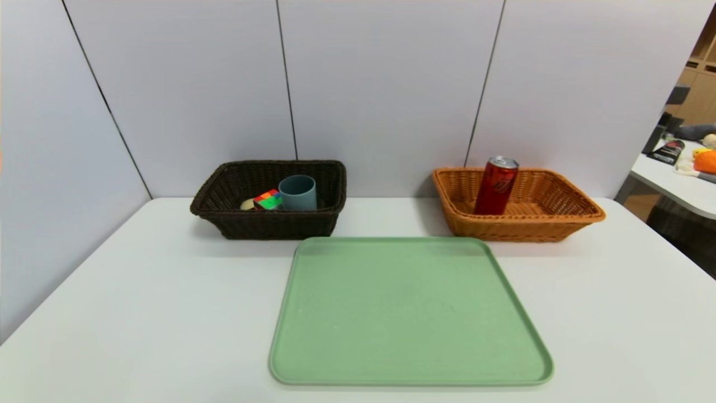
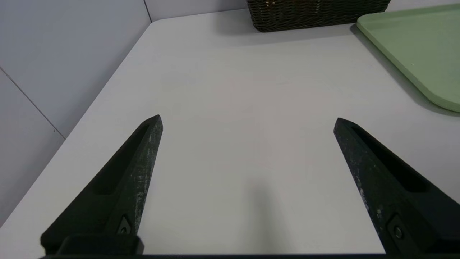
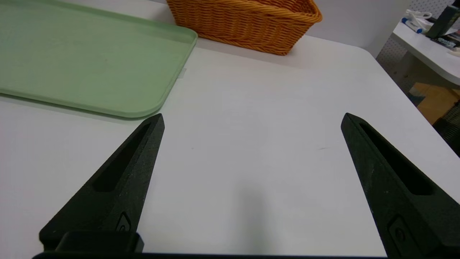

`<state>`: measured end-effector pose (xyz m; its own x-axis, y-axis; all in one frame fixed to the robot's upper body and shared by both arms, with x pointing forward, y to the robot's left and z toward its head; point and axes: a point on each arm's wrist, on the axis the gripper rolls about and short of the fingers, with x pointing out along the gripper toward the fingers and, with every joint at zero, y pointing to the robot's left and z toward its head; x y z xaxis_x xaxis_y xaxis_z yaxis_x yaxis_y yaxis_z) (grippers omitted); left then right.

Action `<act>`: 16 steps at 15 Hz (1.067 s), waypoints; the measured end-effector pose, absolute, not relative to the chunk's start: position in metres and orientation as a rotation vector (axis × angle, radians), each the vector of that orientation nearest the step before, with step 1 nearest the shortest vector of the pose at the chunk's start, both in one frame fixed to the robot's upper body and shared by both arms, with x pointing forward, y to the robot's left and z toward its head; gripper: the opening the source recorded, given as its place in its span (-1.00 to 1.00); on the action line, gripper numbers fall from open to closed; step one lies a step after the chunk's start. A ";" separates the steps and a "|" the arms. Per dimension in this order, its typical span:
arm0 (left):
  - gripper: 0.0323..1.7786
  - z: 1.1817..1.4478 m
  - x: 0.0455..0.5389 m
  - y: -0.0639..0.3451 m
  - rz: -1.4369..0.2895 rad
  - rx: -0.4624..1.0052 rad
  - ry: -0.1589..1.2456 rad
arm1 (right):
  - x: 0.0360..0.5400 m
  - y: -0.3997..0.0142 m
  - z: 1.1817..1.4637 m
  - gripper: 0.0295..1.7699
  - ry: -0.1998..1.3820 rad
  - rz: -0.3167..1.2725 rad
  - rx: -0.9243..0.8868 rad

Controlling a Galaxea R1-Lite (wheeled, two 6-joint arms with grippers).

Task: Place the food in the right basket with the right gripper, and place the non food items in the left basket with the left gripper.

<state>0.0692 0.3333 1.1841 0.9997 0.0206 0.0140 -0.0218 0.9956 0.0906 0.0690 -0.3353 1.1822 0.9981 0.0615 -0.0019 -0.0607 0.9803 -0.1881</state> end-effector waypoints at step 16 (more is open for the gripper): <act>0.90 1.183 0.069 0.334 0.053 -0.075 -0.009 | 0.069 -0.337 1.183 0.92 -0.003 0.004 0.016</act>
<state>0.0692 0.3340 1.1834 0.9986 0.0532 0.0072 -0.0525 0.9958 -0.0747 0.0691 -0.3367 1.1829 1.0000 0.0045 0.0032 -0.0045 0.9999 0.0162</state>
